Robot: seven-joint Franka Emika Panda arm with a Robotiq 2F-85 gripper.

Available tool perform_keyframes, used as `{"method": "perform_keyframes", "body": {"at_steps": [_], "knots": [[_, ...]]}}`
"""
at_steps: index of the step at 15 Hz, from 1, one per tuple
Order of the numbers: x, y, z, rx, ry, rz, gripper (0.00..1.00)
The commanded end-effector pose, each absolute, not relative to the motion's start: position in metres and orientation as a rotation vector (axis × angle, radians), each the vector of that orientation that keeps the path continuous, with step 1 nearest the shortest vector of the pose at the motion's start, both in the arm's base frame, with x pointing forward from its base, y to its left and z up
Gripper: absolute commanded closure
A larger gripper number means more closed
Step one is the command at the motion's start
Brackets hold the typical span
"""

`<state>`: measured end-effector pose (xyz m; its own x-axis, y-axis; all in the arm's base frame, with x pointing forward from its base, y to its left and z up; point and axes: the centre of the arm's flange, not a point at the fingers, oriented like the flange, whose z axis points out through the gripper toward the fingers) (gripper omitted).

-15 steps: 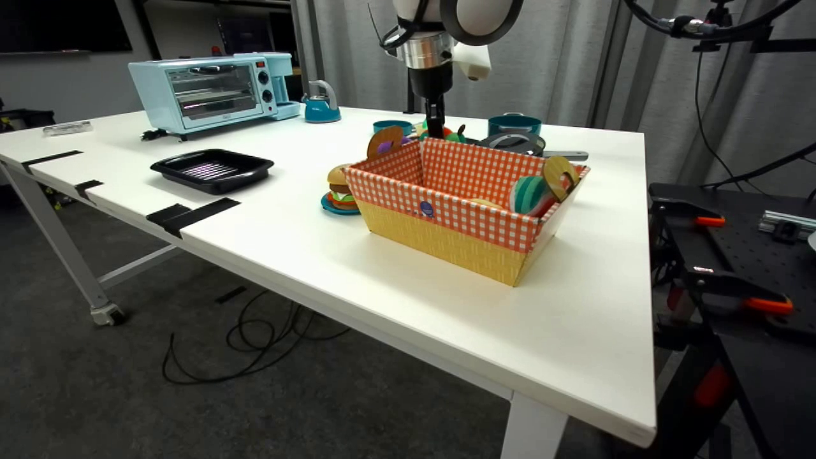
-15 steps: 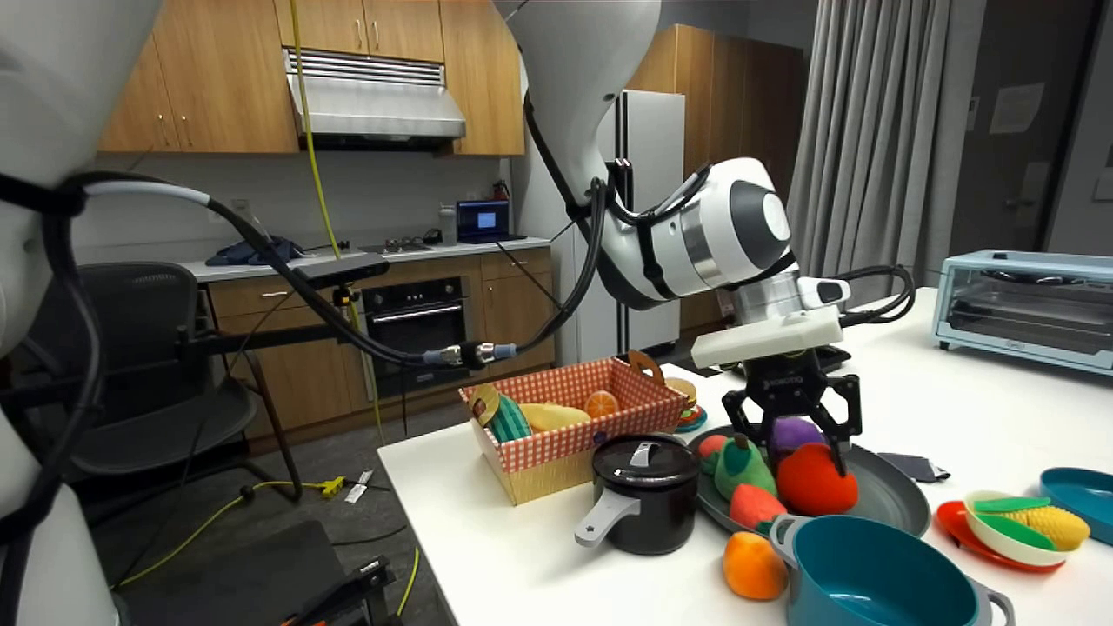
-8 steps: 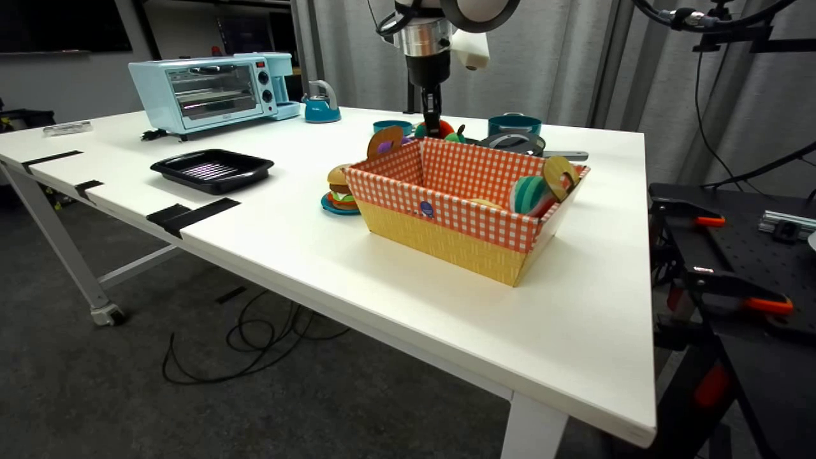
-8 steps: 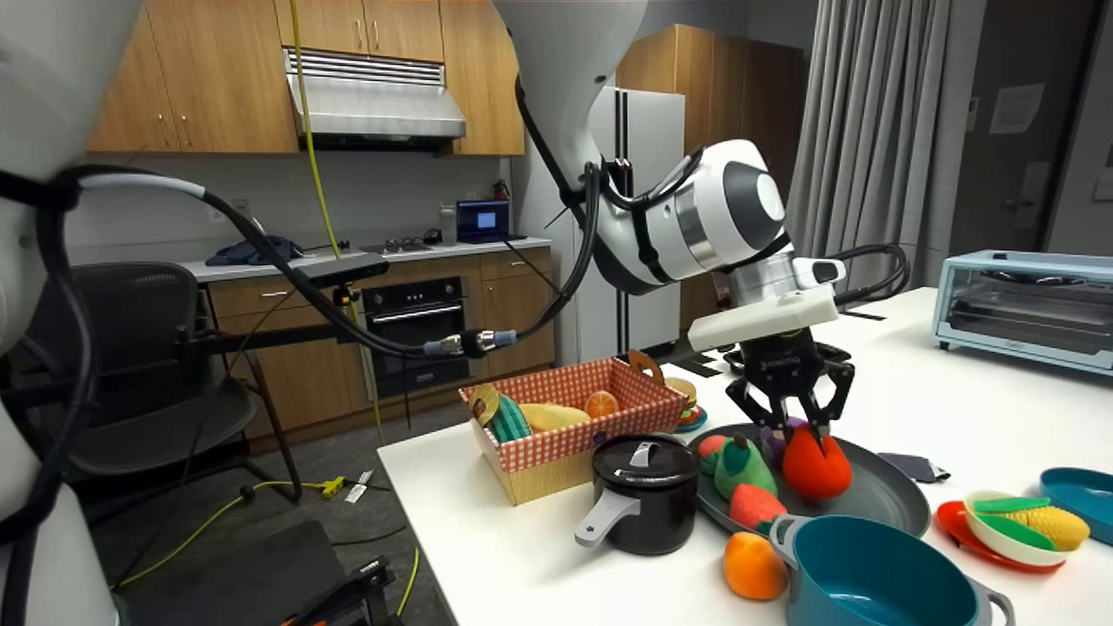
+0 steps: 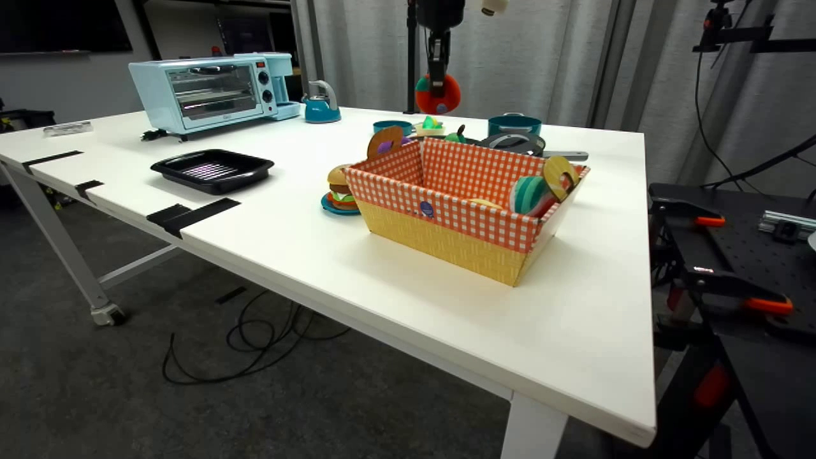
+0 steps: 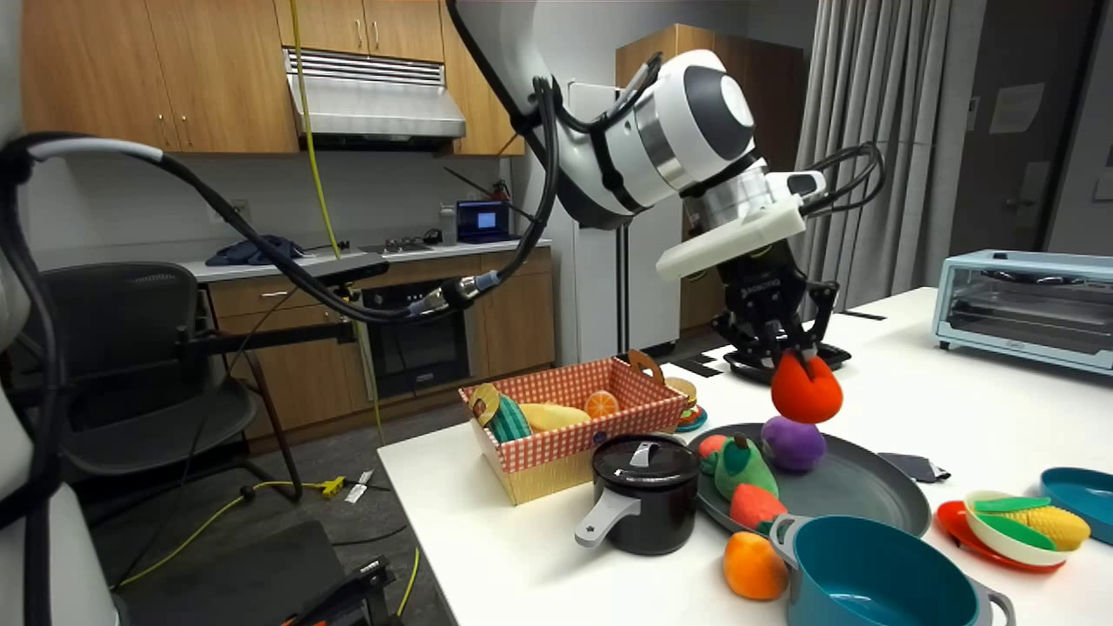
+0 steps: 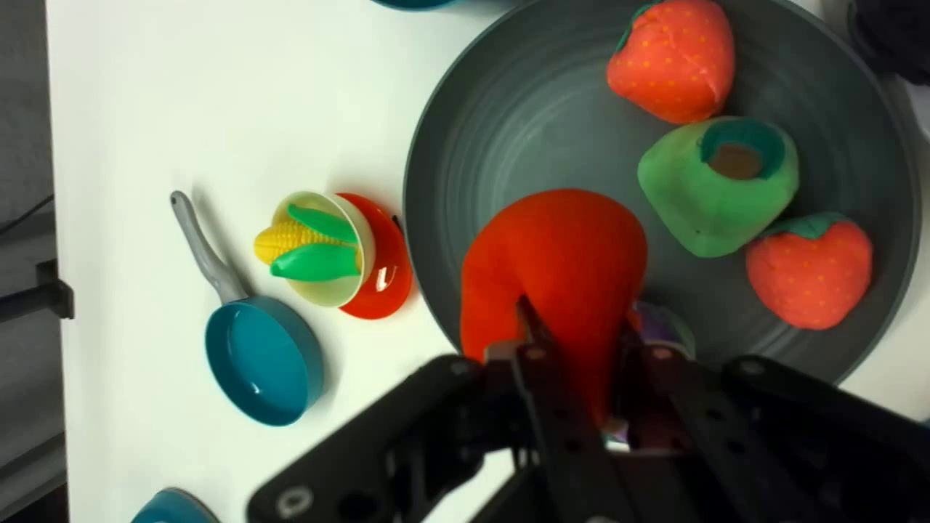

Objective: Pick up the apple plush toy and put it in the pot

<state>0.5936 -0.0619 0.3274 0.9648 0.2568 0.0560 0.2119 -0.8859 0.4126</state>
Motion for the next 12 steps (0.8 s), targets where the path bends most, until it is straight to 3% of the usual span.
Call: {"method": "perform_keyframes", "body": {"at_steps": [1, 12], "knots": [[0.553, -0.063, 0.355, 2.674, 0.226, 0.196, 0.95], [0.492, -0.12, 0.333, 2.726, -0.193, 0.146, 0.95]]}}
